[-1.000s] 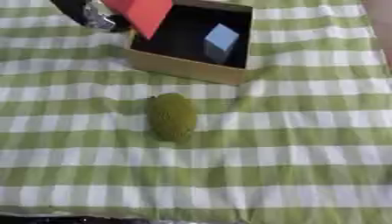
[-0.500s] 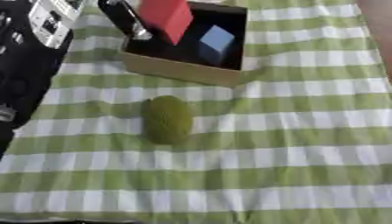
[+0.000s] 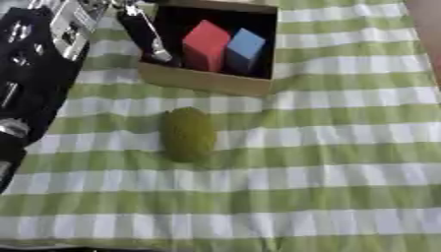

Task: Pick up objects on the table and place them in the box.

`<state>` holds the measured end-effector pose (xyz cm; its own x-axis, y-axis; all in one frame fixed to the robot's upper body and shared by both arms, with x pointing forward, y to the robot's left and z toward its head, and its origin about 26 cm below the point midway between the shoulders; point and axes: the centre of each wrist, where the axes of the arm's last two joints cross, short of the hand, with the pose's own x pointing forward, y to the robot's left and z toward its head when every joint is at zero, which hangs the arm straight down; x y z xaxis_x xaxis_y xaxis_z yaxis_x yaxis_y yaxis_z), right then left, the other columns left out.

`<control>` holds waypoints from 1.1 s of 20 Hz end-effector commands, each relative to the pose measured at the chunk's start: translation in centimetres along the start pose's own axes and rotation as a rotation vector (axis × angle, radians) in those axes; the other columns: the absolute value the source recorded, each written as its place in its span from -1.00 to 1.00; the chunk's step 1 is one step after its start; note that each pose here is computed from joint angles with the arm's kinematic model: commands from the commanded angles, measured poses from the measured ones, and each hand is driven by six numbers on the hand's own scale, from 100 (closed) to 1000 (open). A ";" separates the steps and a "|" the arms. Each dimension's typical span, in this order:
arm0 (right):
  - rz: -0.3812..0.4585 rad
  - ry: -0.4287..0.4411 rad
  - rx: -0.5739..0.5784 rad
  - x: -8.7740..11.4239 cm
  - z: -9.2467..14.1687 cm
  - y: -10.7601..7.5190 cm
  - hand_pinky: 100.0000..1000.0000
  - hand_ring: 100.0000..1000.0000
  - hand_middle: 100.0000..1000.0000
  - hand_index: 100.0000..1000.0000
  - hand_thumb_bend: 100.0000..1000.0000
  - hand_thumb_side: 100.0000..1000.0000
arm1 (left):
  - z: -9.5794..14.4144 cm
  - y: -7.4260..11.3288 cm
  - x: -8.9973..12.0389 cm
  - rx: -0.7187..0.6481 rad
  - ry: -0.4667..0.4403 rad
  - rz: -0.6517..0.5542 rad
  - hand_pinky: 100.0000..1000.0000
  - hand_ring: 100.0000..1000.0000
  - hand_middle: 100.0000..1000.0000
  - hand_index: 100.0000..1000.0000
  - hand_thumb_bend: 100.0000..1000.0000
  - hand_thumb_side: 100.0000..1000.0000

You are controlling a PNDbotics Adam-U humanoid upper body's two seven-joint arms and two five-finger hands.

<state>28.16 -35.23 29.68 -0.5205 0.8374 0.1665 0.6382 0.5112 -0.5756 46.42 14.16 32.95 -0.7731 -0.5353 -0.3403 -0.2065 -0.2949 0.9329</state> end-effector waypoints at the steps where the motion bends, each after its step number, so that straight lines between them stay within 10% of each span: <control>1: 0.007 -0.023 -0.001 0.4 -0.4 -0.6 0.72 0.83 0.03 0.63 -1.00 -0.24 | 1.0 2.2 -0.5 0.045 0.021 -0.050 0.96 0.89 0.72 0.95 0.48 -0.46; 14: 0.015 0.007 0.003 0.1 0.1 -0.6 0.72 0.83 0.02 0.63 -1.00 -0.23 | 5.0 8.4 2.6 0.409 -0.070 -0.064 0.80 0.76 0.53 0.80 -0.06 -0.59; 16: 0.021 0.009 0.005 0.0 0.2 -0.6 0.72 0.83 0.02 0.63 -1.00 -0.22 | 5.9 8.6 3.4 0.397 -0.107 -0.080 0.75 0.71 0.48 0.76 0.14 -0.56; 22: 0.031 0.007 0.006 -0.1 0.3 -0.7 0.72 0.83 0.03 0.63 -1.00 -0.23 | 8.4 6.7 6.3 0.282 -0.218 -0.003 0.71 0.66 0.45 0.77 -0.08 -0.39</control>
<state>28.03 -35.60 28.73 -0.4985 0.8445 0.1957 0.6259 0.5068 -0.5928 36.48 14.93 36.93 -0.8782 -0.3561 -0.3194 -0.3280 -0.0378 0.9439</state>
